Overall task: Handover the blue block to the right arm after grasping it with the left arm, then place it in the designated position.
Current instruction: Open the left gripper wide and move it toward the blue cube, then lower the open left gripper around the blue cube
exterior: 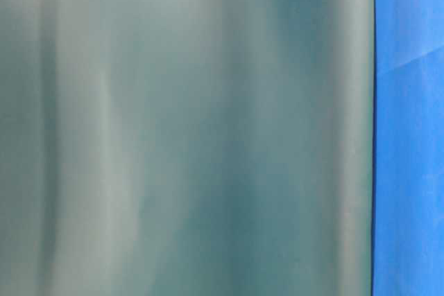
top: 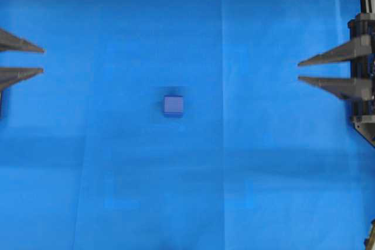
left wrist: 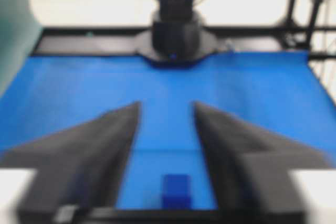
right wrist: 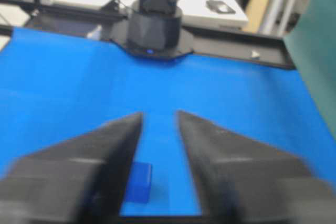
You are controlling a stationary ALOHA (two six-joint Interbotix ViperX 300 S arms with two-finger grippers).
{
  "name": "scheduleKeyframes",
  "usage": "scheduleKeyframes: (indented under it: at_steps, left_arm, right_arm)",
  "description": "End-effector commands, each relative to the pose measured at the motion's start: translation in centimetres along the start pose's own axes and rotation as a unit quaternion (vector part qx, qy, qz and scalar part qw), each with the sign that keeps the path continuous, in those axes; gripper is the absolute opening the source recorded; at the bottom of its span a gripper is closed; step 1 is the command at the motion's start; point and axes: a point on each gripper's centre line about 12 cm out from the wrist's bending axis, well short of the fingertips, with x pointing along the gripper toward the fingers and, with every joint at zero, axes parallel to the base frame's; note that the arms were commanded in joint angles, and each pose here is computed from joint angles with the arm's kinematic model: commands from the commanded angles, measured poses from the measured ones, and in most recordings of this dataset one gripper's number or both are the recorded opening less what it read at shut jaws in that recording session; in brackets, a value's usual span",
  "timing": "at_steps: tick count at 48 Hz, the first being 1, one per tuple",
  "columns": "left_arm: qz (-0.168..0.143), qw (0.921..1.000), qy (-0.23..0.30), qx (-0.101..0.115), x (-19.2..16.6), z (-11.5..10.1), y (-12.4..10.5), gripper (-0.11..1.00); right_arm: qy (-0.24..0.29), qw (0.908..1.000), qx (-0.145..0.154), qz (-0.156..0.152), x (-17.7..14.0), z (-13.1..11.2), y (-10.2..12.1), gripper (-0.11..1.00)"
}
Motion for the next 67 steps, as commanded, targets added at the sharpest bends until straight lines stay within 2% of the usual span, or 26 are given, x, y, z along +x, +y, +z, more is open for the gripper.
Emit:
scheduleKeyframes:
  at_steps: [1,6,9,11,26,38,45,67]
  left_arm:
    - [-0.002,1.0000,-0.005,0.001,0.2,0.3,-0.1,0.54]
    - [-0.002,1.0000,-0.006,0.001,0.2,0.4,-0.1,0.82]
    - [-0.002,1.0000,-0.005,0.001,0.2,0.3,-0.1,0.91]
    - [-0.002,1.0000,-0.005,0.001,0.2,0.3,-0.1,0.93]
    - [-0.002,0.9999,-0.010,-0.003,0.3,0.4,-0.1,0.92]
    - [0.003,0.9998,-0.018,-0.003,2.5,0.4,0.1,0.92]
    - [0.006,0.9997,-0.025,0.003,4.9,1.0,0.3,0.92]
    - [0.005,0.9997,0.022,0.006,14.6,1.0,0.4,0.92]
  right_arm:
    - [-0.017,0.9998,0.008,-0.001,0.2,1.2,0.0,0.45]
    - [-0.018,0.9998,0.008,-0.002,0.2,1.3,-0.1,0.77]
    - [-0.017,0.9998,0.009,-0.002,0.2,1.3,-0.1,0.90]
    - [-0.018,0.9998,0.009,-0.002,0.1,1.3,-0.1,0.96]
    - [-0.020,0.9998,0.009,-0.002,0.1,1.4,-0.1,0.97]
    - [-0.020,0.9998,0.009,-0.003,0.2,1.4,-0.1,0.97]
    - [-0.023,0.9997,0.009,-0.003,0.2,1.5,-0.1,0.97]
    - [-0.022,0.9997,0.009,-0.002,0.2,1.4,-0.1,0.97]
